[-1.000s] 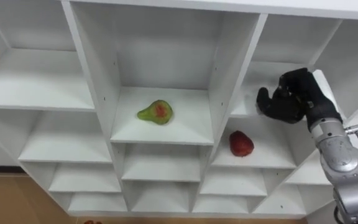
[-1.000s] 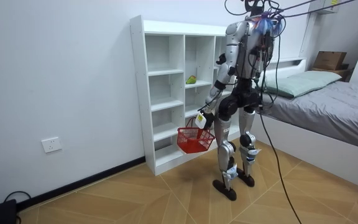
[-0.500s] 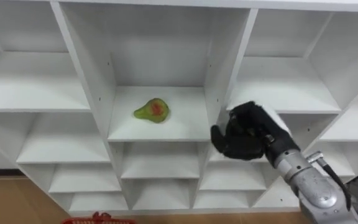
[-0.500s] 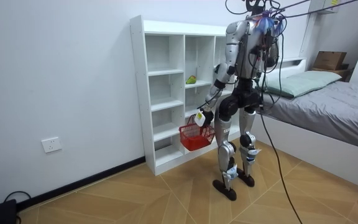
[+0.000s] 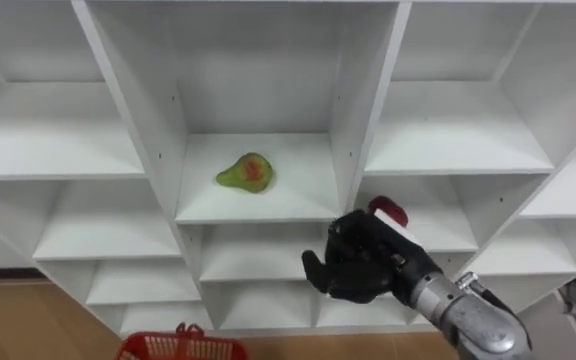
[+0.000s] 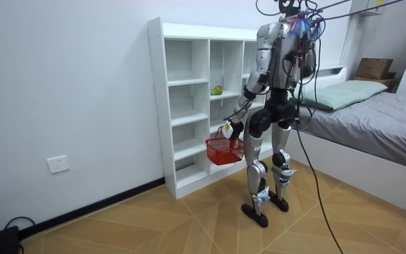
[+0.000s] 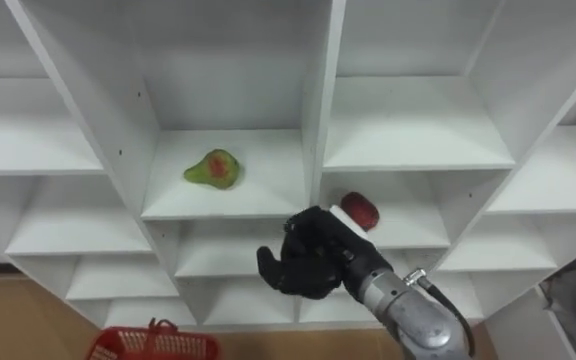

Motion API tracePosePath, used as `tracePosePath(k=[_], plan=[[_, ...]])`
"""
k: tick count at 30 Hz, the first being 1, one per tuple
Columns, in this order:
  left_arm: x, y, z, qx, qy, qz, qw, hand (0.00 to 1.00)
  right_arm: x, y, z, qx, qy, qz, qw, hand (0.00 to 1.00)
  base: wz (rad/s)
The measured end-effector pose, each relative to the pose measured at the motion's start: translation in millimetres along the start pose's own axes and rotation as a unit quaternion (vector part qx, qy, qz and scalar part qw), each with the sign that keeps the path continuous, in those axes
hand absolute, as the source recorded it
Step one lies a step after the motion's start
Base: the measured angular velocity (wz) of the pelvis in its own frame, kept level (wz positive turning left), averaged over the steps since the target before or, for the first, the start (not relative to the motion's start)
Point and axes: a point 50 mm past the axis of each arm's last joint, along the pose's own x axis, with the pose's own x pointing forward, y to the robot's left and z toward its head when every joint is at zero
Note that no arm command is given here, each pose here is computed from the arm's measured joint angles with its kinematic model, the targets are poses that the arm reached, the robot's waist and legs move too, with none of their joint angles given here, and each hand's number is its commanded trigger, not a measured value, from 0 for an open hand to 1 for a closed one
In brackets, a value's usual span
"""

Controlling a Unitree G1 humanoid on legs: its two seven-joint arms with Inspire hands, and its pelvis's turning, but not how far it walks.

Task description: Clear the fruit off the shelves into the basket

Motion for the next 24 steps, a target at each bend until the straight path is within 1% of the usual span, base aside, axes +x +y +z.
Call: tracePosePath(k=[2, 5, 7, 11, 13, 16, 20, 24], plan=[[0.2, -2.5, 2.5, 0.0, -0.006, -0.006, 1.0, 1.0, 0.5, 3.5, -5.8, 0.009, 0.014, 0.006, 1.0, 1.0, -0.02], [1.3, -6.7, 8.4, 0.007, -0.014, -0.02, 1.0, 1.0, 0.9, 4.9, -15.4, 0.044, 0.028, 0.002, 0.999, 1.0, 0.01], [1.6, -12.3, 9.1, 0.011, -0.015, -0.029, 0.999, 1.0, 0.2, 7.4, -31.1, 0.074, 0.055, -0.006, 0.996, 1.0, 0.0], [2.9, -20.6, 15.8, 0.012, -0.025, -0.043, 0.999, 1.0, 4.6, 14.4, -44.2, 0.108, 0.079, -0.01, 0.991, 1.0, 0.0], [5.1, -30.1, 24.3, 0.017, -0.033, -0.059, 0.998, 1.0, 9.2, 18.2, -55.6, 0.132, 0.106, -0.005, 0.986, 1.0, 0.06], [7.9, -38.8, 41.3, 0.012, -0.053, -0.076, 0.996, 1.0, 11.9, 18.9, -67.0, 0.137, 0.138, -0.004, 0.981, 1.0, 0.03], [8.8, -40.7, 48.7, 0.023, -0.062, -0.085, 0.994, 1.0, 13.1, 17.2, -70.4, 0.169, 0.141, -0.013, 0.975, 1.0, 0.0], [7.9, -44.1, 54.6, 0.018, -0.076, -0.106, 0.991, 1.0, 12.0, 21.0, -82.6, 0.228, 0.156, -0.027, 0.961, 1.0, 0.0]])
